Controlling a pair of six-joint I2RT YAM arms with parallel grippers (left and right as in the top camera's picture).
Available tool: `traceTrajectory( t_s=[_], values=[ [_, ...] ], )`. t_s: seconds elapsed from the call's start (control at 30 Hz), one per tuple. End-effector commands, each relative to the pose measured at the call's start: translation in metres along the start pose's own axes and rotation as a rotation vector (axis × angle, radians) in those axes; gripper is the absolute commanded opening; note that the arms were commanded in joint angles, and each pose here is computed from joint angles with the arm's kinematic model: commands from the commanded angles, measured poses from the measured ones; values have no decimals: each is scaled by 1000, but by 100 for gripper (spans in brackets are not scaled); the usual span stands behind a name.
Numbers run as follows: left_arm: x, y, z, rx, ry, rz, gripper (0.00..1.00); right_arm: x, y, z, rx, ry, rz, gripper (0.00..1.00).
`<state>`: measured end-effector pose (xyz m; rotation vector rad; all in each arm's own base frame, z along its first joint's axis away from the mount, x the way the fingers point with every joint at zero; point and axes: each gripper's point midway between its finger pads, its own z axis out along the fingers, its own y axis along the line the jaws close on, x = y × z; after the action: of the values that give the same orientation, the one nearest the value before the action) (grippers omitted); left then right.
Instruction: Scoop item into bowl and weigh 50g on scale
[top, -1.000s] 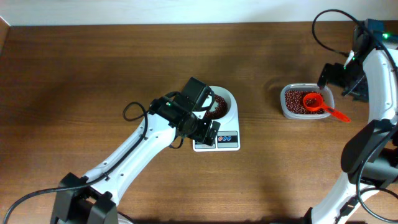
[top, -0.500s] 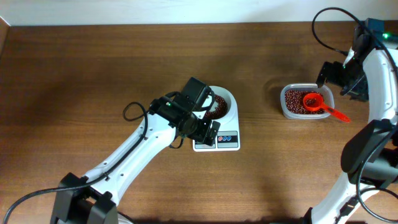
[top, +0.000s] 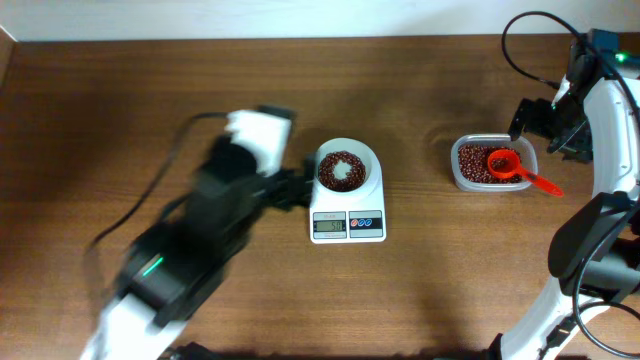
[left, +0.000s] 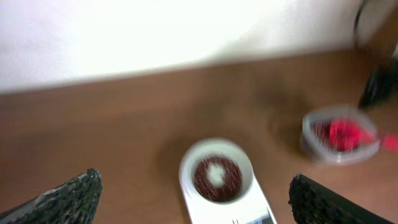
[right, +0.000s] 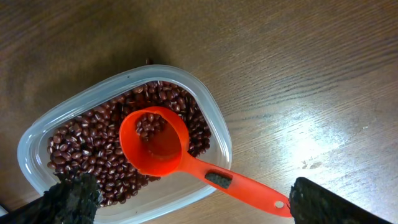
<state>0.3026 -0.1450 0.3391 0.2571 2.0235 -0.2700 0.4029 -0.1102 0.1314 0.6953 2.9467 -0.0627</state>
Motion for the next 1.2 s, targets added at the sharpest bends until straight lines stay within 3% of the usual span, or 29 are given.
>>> traceTrajectory(
  t_s=[0.0,0.17,0.3,0.57,0.67,0.73,0.83,1.0,1.17],
  values=[
    [-26,43,-69,-58,-168,-72,99,-4,2,-16,-16,-46,8,99],
    [16,70,-145,-126,-193,-142,99,-4,2,-16,-16,-46,8,99],
    [48,78,-151,-165,-283,-154,99,-4,2,-16,-16,-46,8,99],
    [56,95,-110,-153,-851,-66,99,-4,2,-16,-16,-46,8,99],
    [73,98,-105,-154,-985,-42,99,-4,2,-16,-16,-46,8,99],
    [91,103,-87,-159,-956,-47,99,-4,2,-16,-16,-46,8,99],
    [117,116,-60,-212,-799,-92,99,-4,2,-16,-16,-46,8,99],
    [194,137,-13,-310,-433,-165,99,-4,2,-16,-16,-46,8,99],
    [198,138,-11,-312,-412,-167,99,-4,2,-16,-16,-46,8,99]
  ],
)
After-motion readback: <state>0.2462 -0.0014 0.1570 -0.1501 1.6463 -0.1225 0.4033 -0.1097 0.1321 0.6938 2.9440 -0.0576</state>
